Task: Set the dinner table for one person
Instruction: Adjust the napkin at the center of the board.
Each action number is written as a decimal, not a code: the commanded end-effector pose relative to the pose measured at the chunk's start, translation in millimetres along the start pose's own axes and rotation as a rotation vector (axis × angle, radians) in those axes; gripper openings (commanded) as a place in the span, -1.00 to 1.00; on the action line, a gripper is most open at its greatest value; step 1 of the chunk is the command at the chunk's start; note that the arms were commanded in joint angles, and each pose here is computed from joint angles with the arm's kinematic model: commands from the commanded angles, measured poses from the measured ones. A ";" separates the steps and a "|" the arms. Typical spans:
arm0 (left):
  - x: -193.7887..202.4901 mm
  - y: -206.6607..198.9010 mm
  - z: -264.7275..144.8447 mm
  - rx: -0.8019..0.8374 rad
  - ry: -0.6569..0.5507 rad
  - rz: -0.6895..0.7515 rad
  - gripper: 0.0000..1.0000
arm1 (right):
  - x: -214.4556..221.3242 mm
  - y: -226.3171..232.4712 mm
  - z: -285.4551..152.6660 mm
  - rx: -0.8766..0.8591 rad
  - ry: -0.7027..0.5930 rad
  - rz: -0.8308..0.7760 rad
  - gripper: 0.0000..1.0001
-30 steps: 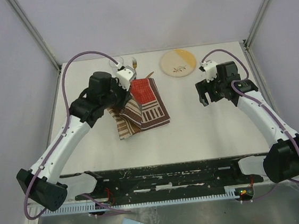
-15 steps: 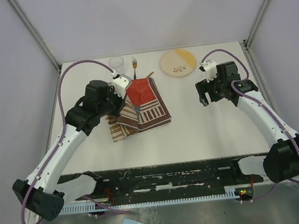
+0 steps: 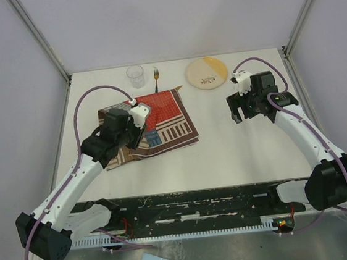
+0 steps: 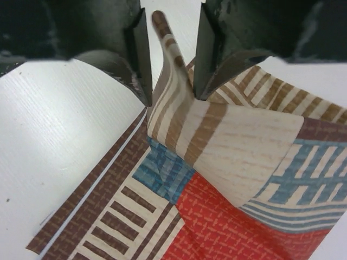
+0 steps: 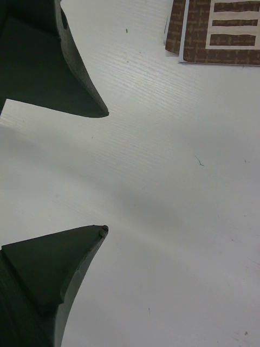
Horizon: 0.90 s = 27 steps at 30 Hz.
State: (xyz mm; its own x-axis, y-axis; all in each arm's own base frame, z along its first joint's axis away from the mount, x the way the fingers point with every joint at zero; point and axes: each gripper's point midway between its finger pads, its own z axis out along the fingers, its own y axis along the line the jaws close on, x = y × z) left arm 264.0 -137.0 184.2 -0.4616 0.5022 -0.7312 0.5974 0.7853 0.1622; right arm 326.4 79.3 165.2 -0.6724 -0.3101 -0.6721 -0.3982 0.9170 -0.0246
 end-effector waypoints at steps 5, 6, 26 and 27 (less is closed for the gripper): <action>-11.1 47.1 -21.3 -0.249 -0.090 0.023 0.08 | -11.3 -4.6 -3.7 0.017 -0.036 0.001 0.77; -11.8 51.0 -23.6 -0.267 -0.094 0.031 0.08 | -10.9 -4.6 -3.8 0.017 -0.035 0.000 0.76; 24.4 164.6 -0.4 -0.326 -0.050 -0.279 0.41 | -5.5 -10.9 1.1 0.034 -0.016 0.005 0.77; 32.6 167.7 6.8 -0.300 -0.033 -0.317 0.42 | -5.2 -11.0 1.2 0.034 -0.015 0.005 0.77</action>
State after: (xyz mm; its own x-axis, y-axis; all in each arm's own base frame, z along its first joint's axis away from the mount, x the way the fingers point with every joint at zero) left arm 331.2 11.9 194.6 -0.5630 0.2973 -0.7711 0.1500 0.9543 0.2584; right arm 328.3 73.8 161.2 -0.6852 -0.3039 -0.6619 -0.3825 0.9235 -0.0280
